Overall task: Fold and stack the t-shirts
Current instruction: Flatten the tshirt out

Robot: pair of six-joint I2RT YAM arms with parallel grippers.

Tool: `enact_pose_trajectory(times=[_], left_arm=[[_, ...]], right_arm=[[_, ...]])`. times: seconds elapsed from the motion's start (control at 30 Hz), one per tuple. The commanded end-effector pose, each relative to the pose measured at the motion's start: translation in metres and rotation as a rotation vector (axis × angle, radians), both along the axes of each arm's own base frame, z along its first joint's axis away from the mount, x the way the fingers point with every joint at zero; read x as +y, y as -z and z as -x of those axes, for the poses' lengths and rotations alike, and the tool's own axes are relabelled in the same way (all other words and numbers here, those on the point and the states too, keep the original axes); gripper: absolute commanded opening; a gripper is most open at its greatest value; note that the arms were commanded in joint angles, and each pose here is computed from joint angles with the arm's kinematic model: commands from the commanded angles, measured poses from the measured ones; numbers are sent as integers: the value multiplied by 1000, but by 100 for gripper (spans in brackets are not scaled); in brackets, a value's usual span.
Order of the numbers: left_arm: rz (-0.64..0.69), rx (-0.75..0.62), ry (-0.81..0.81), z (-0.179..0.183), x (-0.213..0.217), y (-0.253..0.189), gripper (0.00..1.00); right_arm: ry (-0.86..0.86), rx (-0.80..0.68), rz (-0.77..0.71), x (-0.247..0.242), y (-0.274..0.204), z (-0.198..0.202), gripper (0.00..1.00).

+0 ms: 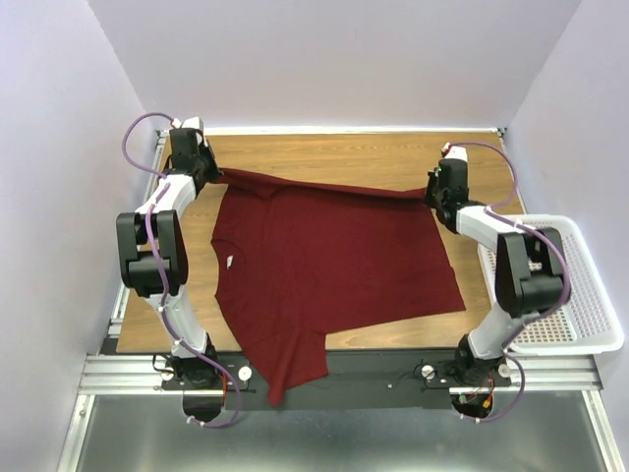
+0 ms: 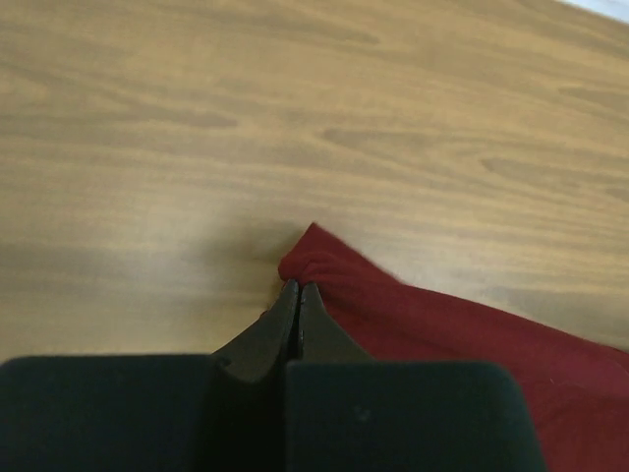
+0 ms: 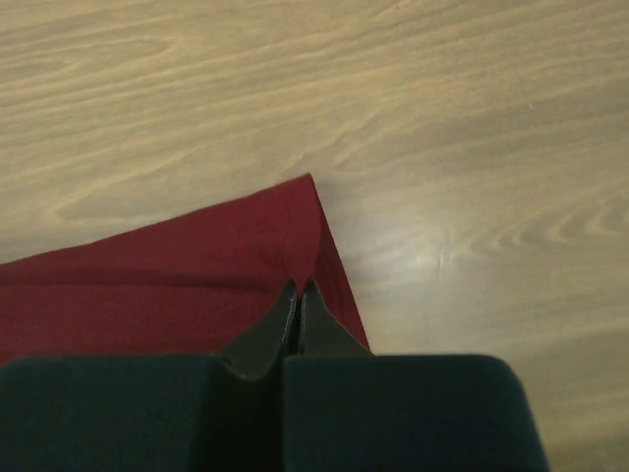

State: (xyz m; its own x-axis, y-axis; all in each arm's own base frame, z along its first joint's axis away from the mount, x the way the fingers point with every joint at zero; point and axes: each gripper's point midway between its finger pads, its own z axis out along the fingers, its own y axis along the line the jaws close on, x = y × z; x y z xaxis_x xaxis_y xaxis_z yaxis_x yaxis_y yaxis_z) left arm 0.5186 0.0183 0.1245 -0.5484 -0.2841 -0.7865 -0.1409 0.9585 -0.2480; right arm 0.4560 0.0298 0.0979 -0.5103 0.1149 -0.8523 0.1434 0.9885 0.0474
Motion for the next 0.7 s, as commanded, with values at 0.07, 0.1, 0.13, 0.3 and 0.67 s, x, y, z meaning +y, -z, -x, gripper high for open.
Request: enact_pose_trajectory(times=[0.07,0.1,0.13,0.3,0.67], left_arm=[[1,-137,28,-48,-7,-42,0],[0,-144,34,-54,-10,-46,0],[7,-123,37,-57,-13,-36,0],[59,-88,59,-58,-27,-23,0],[111,37,43,-24,-41,-10,0]], right_arm=[[53,-132,99,-26,-23,-62,1],[46,-129,104,-26,-21,-67,1],[41,-101,119,-28,-7,-70,1],[56,-97,119,-39,-1,-86,1],[81,-74,73,-47,2,-94,1]])
